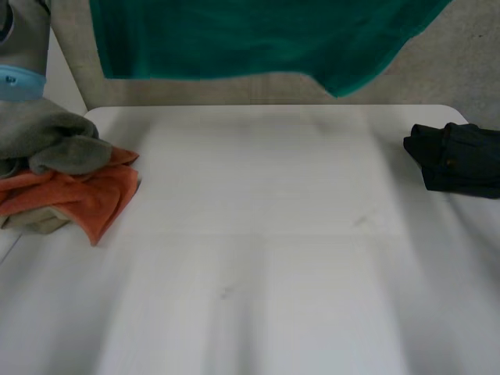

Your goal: Fold the laundry.

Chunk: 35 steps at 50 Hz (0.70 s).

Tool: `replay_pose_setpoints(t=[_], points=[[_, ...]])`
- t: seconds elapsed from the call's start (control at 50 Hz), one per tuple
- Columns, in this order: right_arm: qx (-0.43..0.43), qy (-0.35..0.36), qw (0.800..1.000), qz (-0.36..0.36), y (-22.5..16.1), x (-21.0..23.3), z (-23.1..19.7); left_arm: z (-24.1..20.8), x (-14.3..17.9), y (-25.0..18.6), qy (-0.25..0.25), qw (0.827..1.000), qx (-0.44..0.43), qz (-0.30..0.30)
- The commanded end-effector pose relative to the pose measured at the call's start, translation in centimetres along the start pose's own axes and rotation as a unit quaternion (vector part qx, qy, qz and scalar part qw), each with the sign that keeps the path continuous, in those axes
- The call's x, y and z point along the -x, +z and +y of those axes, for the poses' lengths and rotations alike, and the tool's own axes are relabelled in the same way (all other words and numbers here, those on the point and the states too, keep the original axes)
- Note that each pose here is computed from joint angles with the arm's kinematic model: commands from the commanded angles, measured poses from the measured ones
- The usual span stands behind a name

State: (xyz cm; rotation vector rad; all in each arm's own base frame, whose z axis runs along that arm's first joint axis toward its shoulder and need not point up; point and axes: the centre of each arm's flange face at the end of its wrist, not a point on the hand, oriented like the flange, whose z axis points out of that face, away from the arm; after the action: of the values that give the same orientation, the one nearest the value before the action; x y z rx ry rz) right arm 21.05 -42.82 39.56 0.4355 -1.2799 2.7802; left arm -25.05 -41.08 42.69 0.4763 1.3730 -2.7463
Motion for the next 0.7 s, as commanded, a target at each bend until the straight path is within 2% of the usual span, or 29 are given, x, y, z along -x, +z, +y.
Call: replay_pose_setpoints(t=[0.02, 0.16, 0.24, 0.26, 0.32, 0.34, 0.44, 0.46, 0.5, 0.52, 0.56, 0.58, 0.62, 0.64, 0.66, 0.68, 0.7], points=[[0.064, 0.006, 0.997, -0.038, -1.9, 1.7, 3.0, 5.0, -1.1, -1.8, -0.007, 0.997, 0.069, 0.027], [0.193, 0.011, 0.976, -0.099, -6.5, 3.6, 9.1, 11.5, -2.8, -5.6, -0.013, 0.986, 0.155, 0.065], [0.29, 0.005, 0.948, -0.133, -10.4, 3.8, 12.5, 14.3, -4.7, -9.3, -0.024, 0.969, 0.218, 0.114], [0.326, 0.002, 0.933, -0.151, -12.1, 4.0, 13.2, 15.0, -5.5, -10.9, -0.028, 0.96, 0.242, 0.136], [0.376, -0.008, 0.908, -0.184, -14.5, 4.2, 13.8, 15.5, -6.5, -14.0, -0.021, 0.943, 0.281, 0.175], [0.406, -0.02, 0.89, -0.208, -16.0, 3.9, 13.7, 15.4, -6.7, -14.7, -0.017, 0.939, 0.289, 0.186], [0.472, -0.077, 0.837, -0.266, -19.3, 1.7, 12.3, 13.6, -6.6, -19.4, 0.018, 0.904, 0.351, 0.244], [0.498, -0.096, 0.812, -0.289, -20.6, 0.9, 11.5, 12.6, -6.4, -21.3, 0.033, 0.885, 0.379, 0.267], [0.527, -0.112, 0.781, -0.317, -22.0, 0.0, 10.6, 11.5, -6.2, -22.8, 0.049, 0.869, 0.4, 0.288], [0.556, -0.122, 0.745, -0.347, -23.6, -0.8, 9.4, 10.6, -6.0, -24.7, 0.061, 0.845, 0.429, 0.313], [0.577, -0.132, 0.712, -0.377, -24.9, -1.5, 8.2, 9.7, -5.6, -26.7, 0.077, 0.814, 0.463, 0.342], [0.59, -0.138, 0.683, -0.408, -26.1, -2.1, 7.1, 8.9, -5.4, -28.5, 0.088, 0.783, 0.494, 0.369], [0.585, -0.153, 0.671, -0.43, -26.8, -2.5, 6.5, 8.2, -5.1, -30.0, 0.096, 0.748, 0.524, 0.395], [0.57, -0.174, 0.669, -0.444, -26.9, -2.7, 6.3, 7.8, -4.7, -31.0, 0.098, 0.722, 0.546, 0.413], [0.564, -0.181, 0.669, -0.448, -27.0, -2.7, 6.3, 7.7, -4.5, -31.2, 0.098, 0.712, 0.555, 0.419], [0.56, -0.184, 0.673, -0.447, -26.9, -2.6, 6.4, 7.6, -4.3, -31.1, 0.1, 0.71, 0.556, 0.421], [0.554, -0.183, 0.684, -0.437, -26.6, -2.5, 6.7, 7.6, -4.3, -30.3, 0.104, 0.719, 0.543, 0.421]])
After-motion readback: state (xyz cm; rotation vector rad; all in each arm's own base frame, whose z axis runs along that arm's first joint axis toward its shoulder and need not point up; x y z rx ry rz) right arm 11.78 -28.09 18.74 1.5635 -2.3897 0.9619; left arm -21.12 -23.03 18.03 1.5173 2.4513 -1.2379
